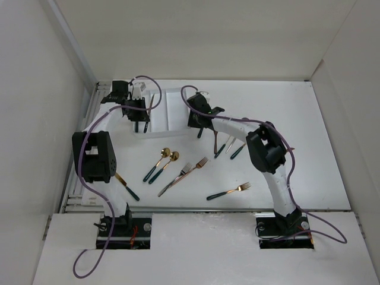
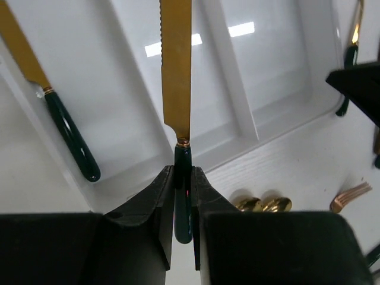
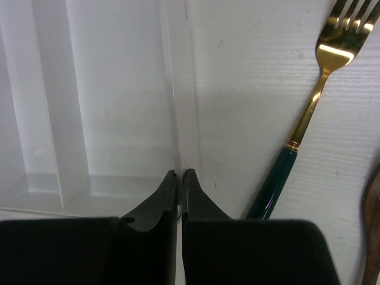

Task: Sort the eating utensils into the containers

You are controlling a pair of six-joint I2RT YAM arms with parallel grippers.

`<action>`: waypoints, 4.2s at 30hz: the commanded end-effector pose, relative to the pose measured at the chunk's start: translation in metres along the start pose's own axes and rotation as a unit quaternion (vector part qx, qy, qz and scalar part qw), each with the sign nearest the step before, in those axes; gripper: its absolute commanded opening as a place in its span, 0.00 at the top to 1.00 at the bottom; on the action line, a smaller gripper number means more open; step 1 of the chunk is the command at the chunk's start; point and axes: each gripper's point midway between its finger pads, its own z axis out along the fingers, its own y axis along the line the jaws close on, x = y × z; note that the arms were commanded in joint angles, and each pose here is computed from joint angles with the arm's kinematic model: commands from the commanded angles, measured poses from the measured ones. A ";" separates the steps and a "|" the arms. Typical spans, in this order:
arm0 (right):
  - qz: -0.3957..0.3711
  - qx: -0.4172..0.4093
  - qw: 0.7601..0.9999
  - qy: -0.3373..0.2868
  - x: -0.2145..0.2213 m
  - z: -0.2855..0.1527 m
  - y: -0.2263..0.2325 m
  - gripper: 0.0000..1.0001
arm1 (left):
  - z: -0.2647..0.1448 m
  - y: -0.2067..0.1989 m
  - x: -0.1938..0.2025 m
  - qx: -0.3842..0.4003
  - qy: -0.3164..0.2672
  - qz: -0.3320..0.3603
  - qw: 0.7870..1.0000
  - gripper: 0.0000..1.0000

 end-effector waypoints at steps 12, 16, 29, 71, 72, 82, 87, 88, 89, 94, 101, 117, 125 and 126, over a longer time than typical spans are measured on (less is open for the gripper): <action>0.070 0.028 0.995 0.060 0.050 0.003 0.003 1.00 | 0.019 0.038 -0.069 -0.069 -0.090 -0.070 0.991 1.00; 0.053 0.013 0.997 0.051 0.046 0.002 0.013 1.00 | 0.042 0.050 -0.063 -0.072 -0.066 -0.063 0.993 1.00; 0.029 -0.014 0.999 0.038 0.035 -0.002 0.029 1.00 | 0.070 0.070 -0.043 -0.078 0.007 -0.013 0.997 0.68; -0.376 -0.329 0.864 0.059 0.223 -0.158 0.266 0.32 | -0.407 0.022 0.028 -0.443 -0.449 -0.085 0.772 0.51; -0.368 -0.333 0.866 0.057 0.226 -0.152 0.270 0.32 | -0.411 0.020 0.027 -0.444 -0.452 -0.081 0.769 0.50; -0.397 -0.285 0.869 0.074 0.288 -0.122 0.269 0.42 | -0.416 0.018 0.023 -0.449 -0.446 -0.072 0.771 0.50; -0.394 -0.234 0.886 0.076 0.295 -0.107 0.251 0.49 | -0.409 0.020 0.019 -0.443 -0.444 -0.071 0.775 0.50; -0.391 -0.227 0.889 0.078 0.295 -0.106 0.248 0.51 | -0.405 0.021 0.020 -0.438 -0.442 -0.073 0.779 0.50; -0.393 -0.220 0.889 0.078 0.298 -0.101 0.244 0.52 | -0.403 0.021 0.021 -0.439 -0.438 -0.074 0.781 0.50; -0.409 -0.179 0.891 0.078 0.306 -0.087 0.230 0.68 | -0.407 0.021 0.023 -0.444 -0.440 -0.072 0.777 0.49; -0.429 -0.141 0.888 0.084 0.322 -0.071 0.213 0.99 | -0.404 0.020 0.022 -0.442 -0.438 -0.066 0.780 0.49; -0.187 -0.393 0.898 0.057 0.174 -0.149 0.307 1.00 | -0.397 -0.011 0.021 -0.371 -0.450 -0.017 0.812 0.43; -0.066 -0.432 0.899 -0.014 0.035 -0.172 0.311 1.00 | -0.336 -0.023 0.019 -0.280 -0.387 0.024 0.878 0.40; -0.050 -0.432 0.900 -0.027 0.012 -0.168 0.304 1.00 | -0.325 -0.024 0.019 -0.264 -0.375 0.028 0.888 0.40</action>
